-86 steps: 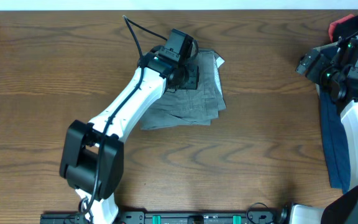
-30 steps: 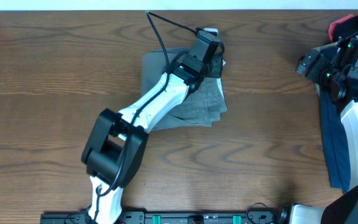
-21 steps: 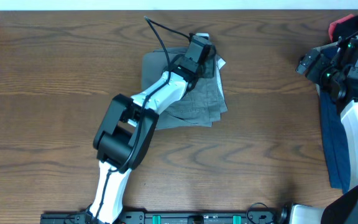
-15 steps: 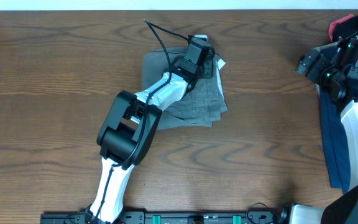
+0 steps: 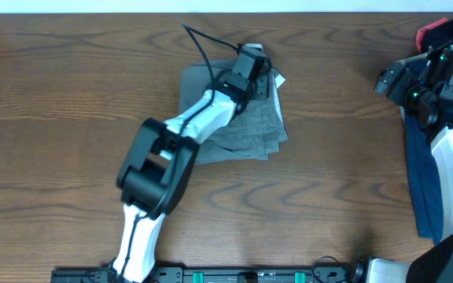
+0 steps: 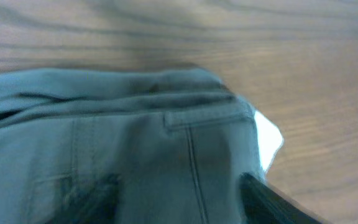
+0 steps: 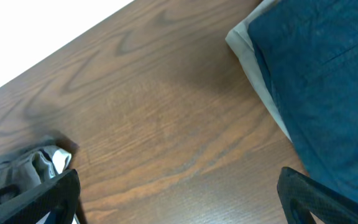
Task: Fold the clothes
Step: 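Grasp the folded shorts' left edge with the left gripper, then carry the folded shorts to the table's far left corner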
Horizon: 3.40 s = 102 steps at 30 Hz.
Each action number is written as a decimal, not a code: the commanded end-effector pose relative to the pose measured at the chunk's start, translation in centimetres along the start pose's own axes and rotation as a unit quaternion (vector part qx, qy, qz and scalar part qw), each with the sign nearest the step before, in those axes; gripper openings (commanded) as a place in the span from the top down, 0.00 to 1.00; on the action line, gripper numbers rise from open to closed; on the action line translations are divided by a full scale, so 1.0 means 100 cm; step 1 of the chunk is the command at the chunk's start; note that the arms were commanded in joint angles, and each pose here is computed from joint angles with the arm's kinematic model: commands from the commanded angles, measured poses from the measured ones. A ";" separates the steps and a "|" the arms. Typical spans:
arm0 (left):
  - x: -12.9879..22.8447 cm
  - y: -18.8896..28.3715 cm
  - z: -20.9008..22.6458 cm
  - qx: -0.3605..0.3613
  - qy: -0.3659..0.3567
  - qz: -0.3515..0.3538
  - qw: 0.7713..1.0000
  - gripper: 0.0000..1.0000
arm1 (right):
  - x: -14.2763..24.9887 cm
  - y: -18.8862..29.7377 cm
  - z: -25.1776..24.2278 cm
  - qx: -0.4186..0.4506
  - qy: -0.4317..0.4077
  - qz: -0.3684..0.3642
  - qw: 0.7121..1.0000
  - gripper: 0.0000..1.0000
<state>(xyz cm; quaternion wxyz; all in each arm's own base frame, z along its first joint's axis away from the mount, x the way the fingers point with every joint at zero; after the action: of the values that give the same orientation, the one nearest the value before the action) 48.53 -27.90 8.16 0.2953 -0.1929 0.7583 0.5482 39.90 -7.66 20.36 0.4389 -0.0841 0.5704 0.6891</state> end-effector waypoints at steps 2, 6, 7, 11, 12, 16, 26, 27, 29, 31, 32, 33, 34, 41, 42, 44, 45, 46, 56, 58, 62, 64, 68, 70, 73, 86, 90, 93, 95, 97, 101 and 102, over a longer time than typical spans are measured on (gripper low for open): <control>-0.052 0.071 0.001 0.001 -0.016 -0.050 0.999 0.06 | -0.005 0.001 0.001 0.001 0.009 -0.006 1.000 0.01; -0.057 0.106 0.029 -0.025 0.002 -0.032 0.999 0.02 | -0.005 0.001 0.001 0.001 0.009 -0.006 1.000 0.01; -0.055 0.114 0.041 -0.037 0.009 -0.020 0.999 0.02 | -0.005 0.001 0.001 0.001 0.009 -0.006 1.000 0.01; -0.040 0.134 0.098 -0.089 0.050 0.033 0.994 0.02 | -0.005 0.001 0.001 0.001 0.009 -0.006 1.000 0.01; -0.037 0.136 0.113 -0.102 0.062 0.043 0.992 0.02 | -0.005 0.001 0.001 0.001 0.009 -0.006 1.000 0.01; -0.013 0.135 0.163 -0.096 0.126 0.099 0.982 0.02 | -0.005 0.001 0.001 0.001 0.009 -0.006 1.000 0.01; 0.035 0.110 0.189 0.079 0.194 0.197 0.958 0.02 | -0.005 0.001 0.001 0.001 0.009 -0.006 1.000 0.01; 0.040 0.106 0.187 0.093 0.190 0.207 0.955 0.02 | -0.005 0.001 0.001 0.001 0.009 -0.006 1.000 0.01; 0.052 0.099 0.185 0.107 0.193 0.226 0.949 0.02 | -0.005 0.001 0.001 0.001 0.009 -0.006 1.000 0.01; 0.062 0.091 0.182 0.116 0.201 0.243 0.942 0.02 | -0.005 0.001 0.001 0.001 0.009 -0.006 1.000 0.01; 0.066 0.088 0.182 0.120 0.204 0.249 0.939 0.02 | -0.005 0.001 0.001 0.001 0.009 -0.006 1.000 0.01; 0.070 0.084 0.180 0.125 0.207 0.255 0.936 0.02 | -0.005 0.001 0.001 0.001 0.009 -0.006 1.000 0.01; 0.073 0.082 0.178 0.132 0.208 0.259 0.934 0.02 | -0.005 0.001 0.001 0.001 0.009 -0.006 1.000 0.01; 0.089 0.065 0.169 0.158 0.206 0.280 0.924 0.03 | -0.005 0.001 0.001 0.001 0.009 -0.006 1.000 0.01; 0.091 0.063 0.168 0.158 0.205 0.283 0.924 0.12 | -0.005 0.001 0.001 0.001 0.009 -0.006 1.000 0.01; 0.094 0.059 0.166 0.160 0.202 0.286 0.923 0.31 | -0.005 0.001 0.001 0.001 0.009 -0.006 1.000 0.01; 0.095 0.056 0.166 0.160 0.201 0.285 0.923 0.40 | -0.005 0.001 0.001 0.001 0.009 -0.005 1.000 0.01; 0.094 0.054 0.165 0.160 0.200 0.284 0.924 0.49 | -0.005 0.001 0.001 0.001 0.009 -0.006 1.000 0.01; 0.068 0.035 0.187 0.118 0.260 0.221 0.932 0.86 | -0.005 0.001 0.001 0.001 0.009 -0.006 1.000 0.01; 0.062 0.032 0.203 0.089 0.283 0.201 0.933 0.89 | -0.005 0.001 0.001 0.001 0.009 -0.006 1.000 0.01; 0.051 0.032 0.251 0.021 0.341 0.154 0.927 0.94 | -0.005 0.001 0.001 0.001 0.009 -0.006 1.000 0.01; 0.047 0.037 0.279 -0.009 0.376 0.129 0.918 0.94 | -0.005 0.001 0.001 0.001 0.009 -0.006 1.000 0.01; 0.043 0.056 0.344 -0.061 0.445 0.074 0.890 0.94 | -0.005 0.001 0.001 0.001 0.009 -0.006 1.000 0.01; 0.047 0.071 0.383 -0.098 0.486 0.045 0.867 0.94 | -0.005 0.001 0.001 0.001 0.009 -0.006 1.000 0.01; 0.063 0.101 0.440 -0.152 0.560 0.008 0.815 0.94 | -0.005 0.001 0.001 0.001 0.009 -0.006 1.000 0.01; 0.119 0.179 0.532 -0.183 0.683 -0.044 0.706 0.94 | -0.005 0.001 0.001 0.001 0.009 -0.006 1.000 0.01; 0.108 0.166 0.517 -0.160 0.679 -0.035 0.715 0.94 | -0.005 0.001 0.001 0.001 0.009 -0.006 1.000 0.01; 0.097 0.150 0.499 -0.151 0.681 -0.026 0.716 0.94 | -0.005 0.001 0.001 0.001 0.009 -0.006 1.000 0.01; 0.089 0.140 0.487 -0.148 0.684 -0.024 0.714 0.94 | -0.005 0.001 0.001 0.001 0.009 -0.006 1.000 0.01; 0.081 0.130 0.478 -0.152 0.680 -0.027 0.717 0.94 | -0.005 0.001 0.001 0.001 0.009 -0.006 1.000 0.01; 0.061 0.112 0.464 -0.170 0.652 -0.046 0.737 0.94 | -0.005 0.001 0.001 0.001 0.009 -0.006 1.000 0.01; 0.058 0.109 0.461 -0.175 0.651 -0.050 0.737 0.94 | -0.005 0.001 0.001 0.001 0.009 -0.006 1.000 0.01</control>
<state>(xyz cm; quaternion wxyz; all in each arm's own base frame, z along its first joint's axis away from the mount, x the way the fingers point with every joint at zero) 48.00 20.32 2.74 -0.2708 -0.5813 0.6628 0.3867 39.92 -7.68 20.40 0.4393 -0.0845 0.5705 0.6888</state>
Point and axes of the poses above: each gripper's point midway between its finger pads, its own y axis back along the fingers, its own z axis along the line the jaws close on, x = y × z, the point moved 2 cm from there along y, back along the fingers, and after that the axes turned 1 degree about -y, right-handed, at the moved point
